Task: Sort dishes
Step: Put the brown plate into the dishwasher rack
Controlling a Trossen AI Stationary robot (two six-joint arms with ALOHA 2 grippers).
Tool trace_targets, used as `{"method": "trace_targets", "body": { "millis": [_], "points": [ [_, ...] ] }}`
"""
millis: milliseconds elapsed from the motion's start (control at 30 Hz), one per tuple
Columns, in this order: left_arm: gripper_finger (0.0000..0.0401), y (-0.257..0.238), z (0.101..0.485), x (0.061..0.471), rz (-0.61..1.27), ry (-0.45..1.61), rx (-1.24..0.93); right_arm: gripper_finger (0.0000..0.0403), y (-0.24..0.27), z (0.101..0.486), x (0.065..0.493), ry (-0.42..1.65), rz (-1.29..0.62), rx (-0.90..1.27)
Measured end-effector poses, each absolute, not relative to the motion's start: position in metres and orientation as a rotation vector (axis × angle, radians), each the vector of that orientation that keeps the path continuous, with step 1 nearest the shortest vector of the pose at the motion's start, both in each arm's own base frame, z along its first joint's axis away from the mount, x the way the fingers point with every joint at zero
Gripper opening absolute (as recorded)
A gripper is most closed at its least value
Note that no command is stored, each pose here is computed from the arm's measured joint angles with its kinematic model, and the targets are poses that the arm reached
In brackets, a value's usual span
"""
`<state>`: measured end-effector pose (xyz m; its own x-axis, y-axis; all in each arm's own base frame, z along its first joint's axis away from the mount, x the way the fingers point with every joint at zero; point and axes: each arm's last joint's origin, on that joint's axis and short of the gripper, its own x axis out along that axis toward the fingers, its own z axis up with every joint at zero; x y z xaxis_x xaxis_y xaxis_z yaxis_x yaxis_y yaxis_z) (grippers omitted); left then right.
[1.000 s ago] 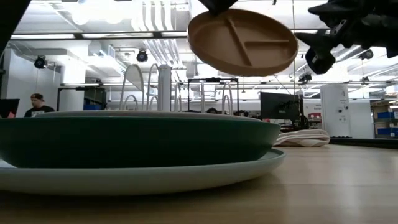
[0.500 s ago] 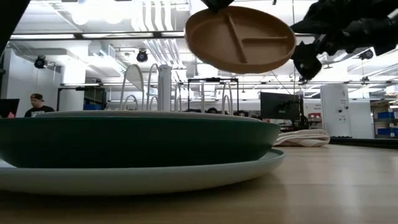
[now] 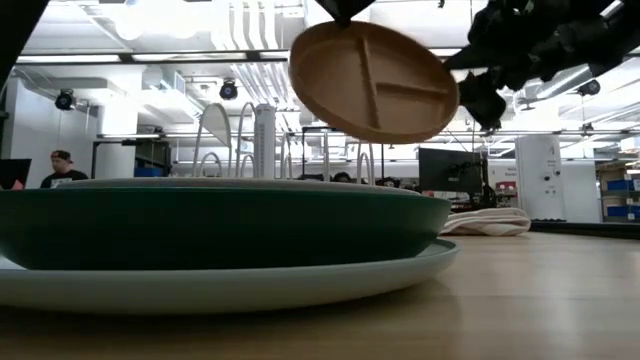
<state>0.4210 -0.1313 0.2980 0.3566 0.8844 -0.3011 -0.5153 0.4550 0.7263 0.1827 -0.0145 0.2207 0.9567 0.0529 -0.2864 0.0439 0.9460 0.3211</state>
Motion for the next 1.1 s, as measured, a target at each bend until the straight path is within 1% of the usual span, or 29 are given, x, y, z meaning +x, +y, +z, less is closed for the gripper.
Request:
{"method": "trace_targets", "body": {
  "millis": [267, 433, 567, 633, 700, 767, 833, 900, 933, 1100],
  "points": [
    [0.0001, -0.131, 0.298, 0.422, 0.982, 0.726, 0.568, 0.0235, -0.012, 0.228, 0.175, 0.259, 0.030, 0.309],
    [0.0001, -0.132, 0.299, 0.425, 0.999, 0.684, 0.553, 0.0230, -0.012, 0.221, 0.187, 0.269, 0.036, 0.309],
    [0.0001, -0.132, 0.300, 0.428, 1.005, 0.660, 0.551, 0.0230, -0.012, 0.216, 0.198, 0.262, 0.090, 0.308],
    [0.0000, -0.133, 0.300, 0.430, 1.007, 0.637, 0.522, 0.0223, -0.012, 0.213, 0.204, 0.261, 0.115, 0.289],
    [0.0001, -0.134, 0.301, 0.433, 1.009, 0.612, 0.492, 0.0205, -0.012, 0.213, 0.209, 0.242, 0.127, 0.258],
    [0.0006, -0.135, 0.304, 0.433, 1.004, 0.604, 0.475, 0.0173, -0.012, 0.212, 0.212, 0.228, 0.131, 0.239],
    [0.0015, -0.135, 0.306, 0.432, 0.989, 0.614, 0.447, 0.0125, -0.013, 0.211, 0.214, 0.224, 0.133, 0.218],
    [0.0026, -0.135, 0.309, 0.430, 0.966, 0.627, 0.383, 0.0065, -0.014, 0.209, 0.215, 0.230, 0.112, 0.188],
    [0.0032, -0.136, 0.310, 0.430, 0.943, 0.638, 0.334, 0.0049, -0.014, 0.209, 0.215, 0.232, 0.104, 0.171],
    [0.0069, -0.136, 0.325, 0.422, 0.856, 0.679, 0.133, 0.0050, -0.014, 0.212, 0.210, 0.231, 0.087, 0.049]
  ]
}}
